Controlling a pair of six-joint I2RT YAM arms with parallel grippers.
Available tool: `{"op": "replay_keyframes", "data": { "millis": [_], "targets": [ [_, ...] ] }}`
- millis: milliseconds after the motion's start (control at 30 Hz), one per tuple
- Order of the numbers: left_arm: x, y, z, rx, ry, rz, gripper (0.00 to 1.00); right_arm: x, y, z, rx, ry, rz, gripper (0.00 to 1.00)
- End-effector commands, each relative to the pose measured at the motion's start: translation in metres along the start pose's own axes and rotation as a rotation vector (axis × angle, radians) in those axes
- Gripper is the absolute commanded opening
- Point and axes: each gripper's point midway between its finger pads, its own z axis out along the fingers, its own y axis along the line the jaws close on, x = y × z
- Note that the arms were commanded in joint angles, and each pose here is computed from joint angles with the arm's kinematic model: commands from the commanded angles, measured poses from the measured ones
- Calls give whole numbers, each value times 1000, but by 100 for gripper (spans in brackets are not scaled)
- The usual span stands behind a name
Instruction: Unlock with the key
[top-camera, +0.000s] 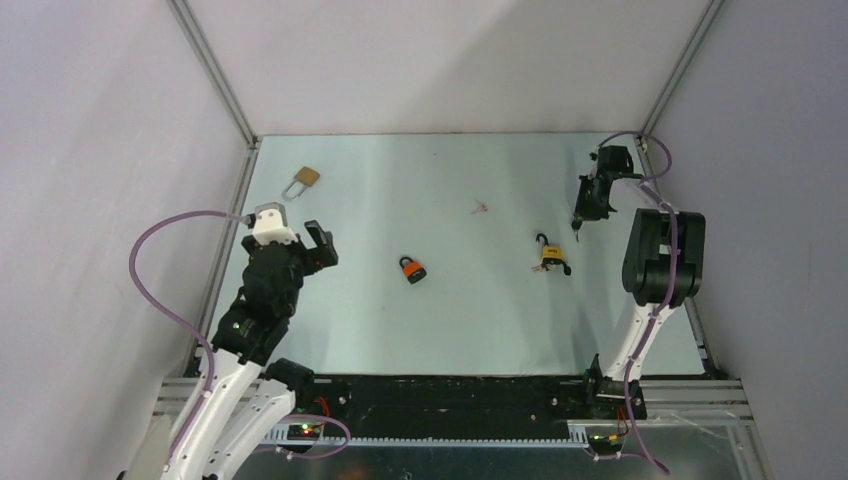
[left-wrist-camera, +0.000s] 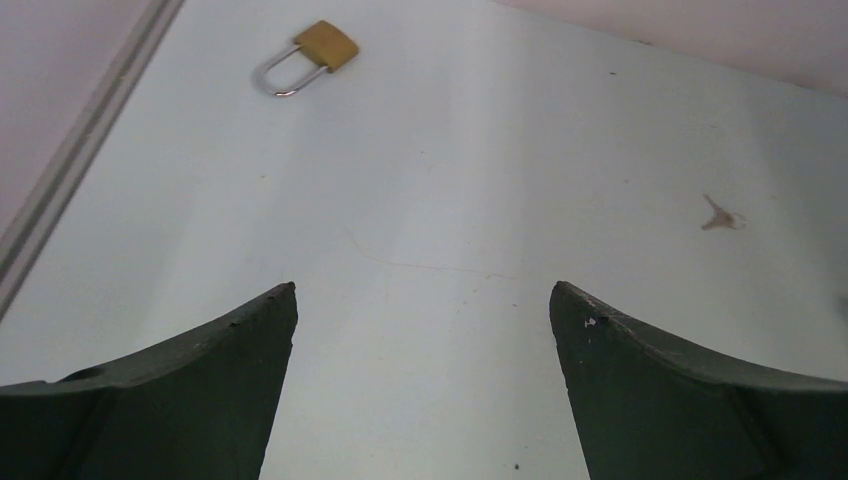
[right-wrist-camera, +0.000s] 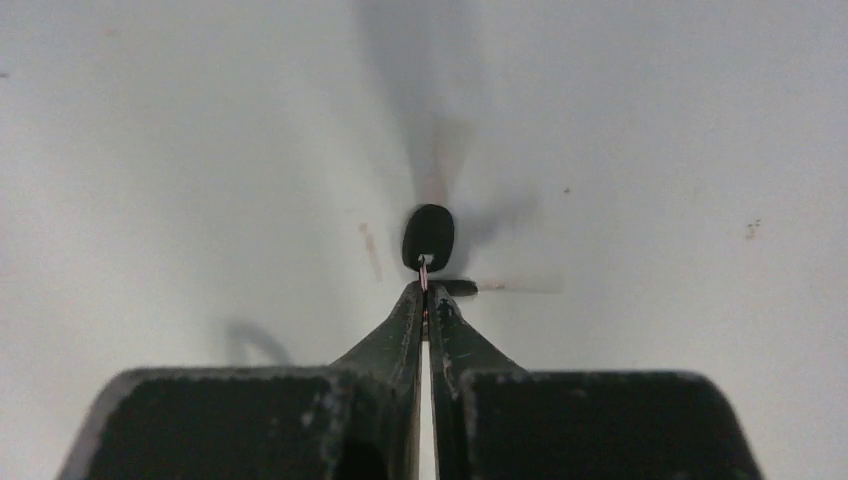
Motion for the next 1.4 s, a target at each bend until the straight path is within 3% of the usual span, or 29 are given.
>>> {"op": "replay_keyframes", "data": {
  "millis": [0, 400, 633, 800, 933, 1167, 1233, 1367],
  "targets": [
    [-14, -28, 2, 128, -32, -69, 100, -34, 37, -41, -131, -117, 25, 0],
    [-15, -53, 3, 234, 0, -123, 99, -46, 88, -89, -325, -227, 46, 0],
    [-10, -62, 9, 255, 27, -165, 99, -23, 184, -133, -589, -280, -17, 0],
    [-4, -67, 12, 264, 56, -193, 99, 34, 258, -143, -743, -256, -124, 0],
    [-1, -65, 13, 258, 60, -189, 99, 84, 291, -135, -822, -241, -193, 0],
    [0, -63, 13, 254, 54, -177, 99, 190, 280, -113, -802, -141, -304, 0],
    [1, -62, 14, 250, 52, -172, 99, 210, 270, -113, -774, -133, -333, 4],
    [0, -58, 15, 232, 43, -146, 99, 232, 246, -120, -684, -124, -379, 27]
  ]
}}
